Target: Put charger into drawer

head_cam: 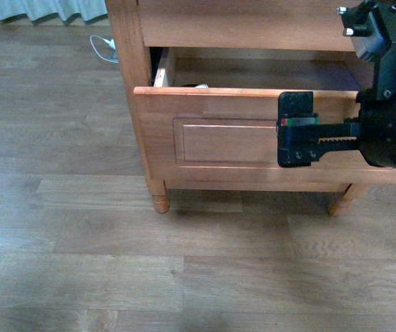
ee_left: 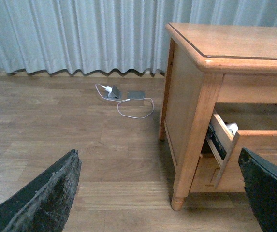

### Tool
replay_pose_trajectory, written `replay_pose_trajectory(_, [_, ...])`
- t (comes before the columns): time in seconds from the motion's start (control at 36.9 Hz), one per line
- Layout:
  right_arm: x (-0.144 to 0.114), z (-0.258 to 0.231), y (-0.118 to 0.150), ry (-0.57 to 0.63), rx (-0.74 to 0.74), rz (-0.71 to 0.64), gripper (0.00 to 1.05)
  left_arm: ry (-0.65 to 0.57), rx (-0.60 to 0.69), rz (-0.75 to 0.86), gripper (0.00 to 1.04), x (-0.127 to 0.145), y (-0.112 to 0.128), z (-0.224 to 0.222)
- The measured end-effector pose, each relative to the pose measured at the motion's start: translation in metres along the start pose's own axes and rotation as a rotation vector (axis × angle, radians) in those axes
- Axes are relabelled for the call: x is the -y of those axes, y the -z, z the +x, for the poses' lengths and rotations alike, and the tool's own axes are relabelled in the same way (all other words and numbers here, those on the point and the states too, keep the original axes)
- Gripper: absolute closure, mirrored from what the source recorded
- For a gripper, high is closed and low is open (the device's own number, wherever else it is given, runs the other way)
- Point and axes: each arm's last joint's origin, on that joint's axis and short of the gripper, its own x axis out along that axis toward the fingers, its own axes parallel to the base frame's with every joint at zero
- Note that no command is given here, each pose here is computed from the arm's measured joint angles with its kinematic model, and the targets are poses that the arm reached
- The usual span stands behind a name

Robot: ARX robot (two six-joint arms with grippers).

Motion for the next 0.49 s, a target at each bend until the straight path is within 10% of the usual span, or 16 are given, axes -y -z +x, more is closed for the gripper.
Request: replay_pose_trajectory(0.49, [-0.003, 0.07, -0.021, 0.093, 0.188, 0.045, 0.09, 0.0, 0.0, 0.0, 0.06, 0.0, 0.0, 0.0])
